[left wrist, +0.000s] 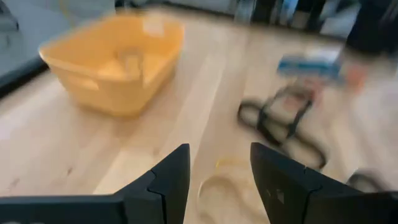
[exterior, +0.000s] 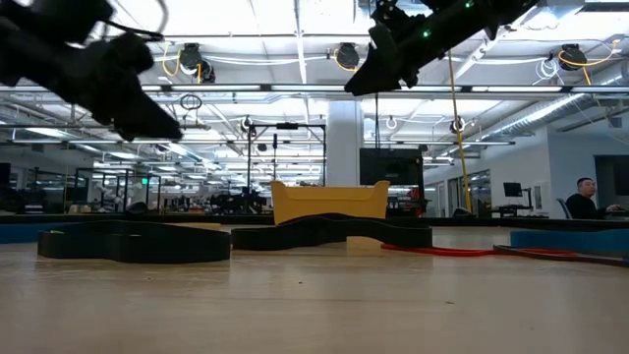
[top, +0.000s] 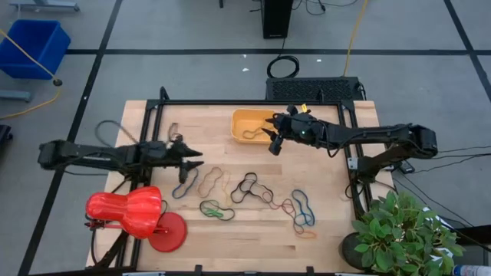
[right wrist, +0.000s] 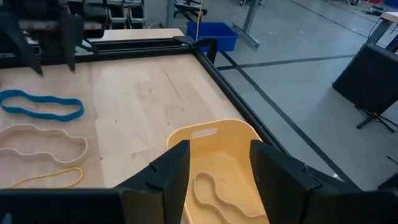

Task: Pick and place rubber bands into bin
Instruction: Put the brown rubber band into the yellow bin, then put the top right black rubber band into the yellow bin

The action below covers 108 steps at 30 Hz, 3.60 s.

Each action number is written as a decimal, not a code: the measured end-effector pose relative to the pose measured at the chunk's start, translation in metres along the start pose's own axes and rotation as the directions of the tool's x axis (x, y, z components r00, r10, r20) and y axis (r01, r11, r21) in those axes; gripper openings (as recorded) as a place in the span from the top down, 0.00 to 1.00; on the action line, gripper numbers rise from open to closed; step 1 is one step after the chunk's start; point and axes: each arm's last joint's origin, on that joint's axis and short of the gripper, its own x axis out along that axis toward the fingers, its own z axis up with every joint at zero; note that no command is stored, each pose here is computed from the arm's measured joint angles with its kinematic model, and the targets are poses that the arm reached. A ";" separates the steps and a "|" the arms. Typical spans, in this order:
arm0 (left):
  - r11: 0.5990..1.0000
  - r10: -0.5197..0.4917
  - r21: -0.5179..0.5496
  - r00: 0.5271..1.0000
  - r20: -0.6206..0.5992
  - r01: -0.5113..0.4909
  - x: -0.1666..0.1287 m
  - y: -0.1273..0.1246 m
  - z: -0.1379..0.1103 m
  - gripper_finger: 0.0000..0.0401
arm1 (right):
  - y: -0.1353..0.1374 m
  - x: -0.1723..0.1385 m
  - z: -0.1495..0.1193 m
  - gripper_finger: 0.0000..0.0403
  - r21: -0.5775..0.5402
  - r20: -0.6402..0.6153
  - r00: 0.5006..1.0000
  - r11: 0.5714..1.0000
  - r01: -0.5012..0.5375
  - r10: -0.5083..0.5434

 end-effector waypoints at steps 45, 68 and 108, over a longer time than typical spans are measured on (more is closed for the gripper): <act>0.991 0.078 0.136 0.851 -0.520 -0.009 0.106 -0.001 -0.010 0.99 | 0.001 0.001 -0.005 0.60 0.006 -0.048 0.999 1.000 -0.005 0.005; 0.937 0.140 0.302 0.981 0.133 -0.175 0.088 0.022 0.178 0.99 | 0.001 0.001 -0.005 0.60 0.005 -0.047 0.999 1.000 -0.006 0.006; 0.938 0.299 0.228 0.944 -0.140 -0.263 0.210 0.092 0.101 0.89 | 0.001 0.001 -0.007 0.59 -0.001 -0.063 0.998 1.000 -0.006 0.006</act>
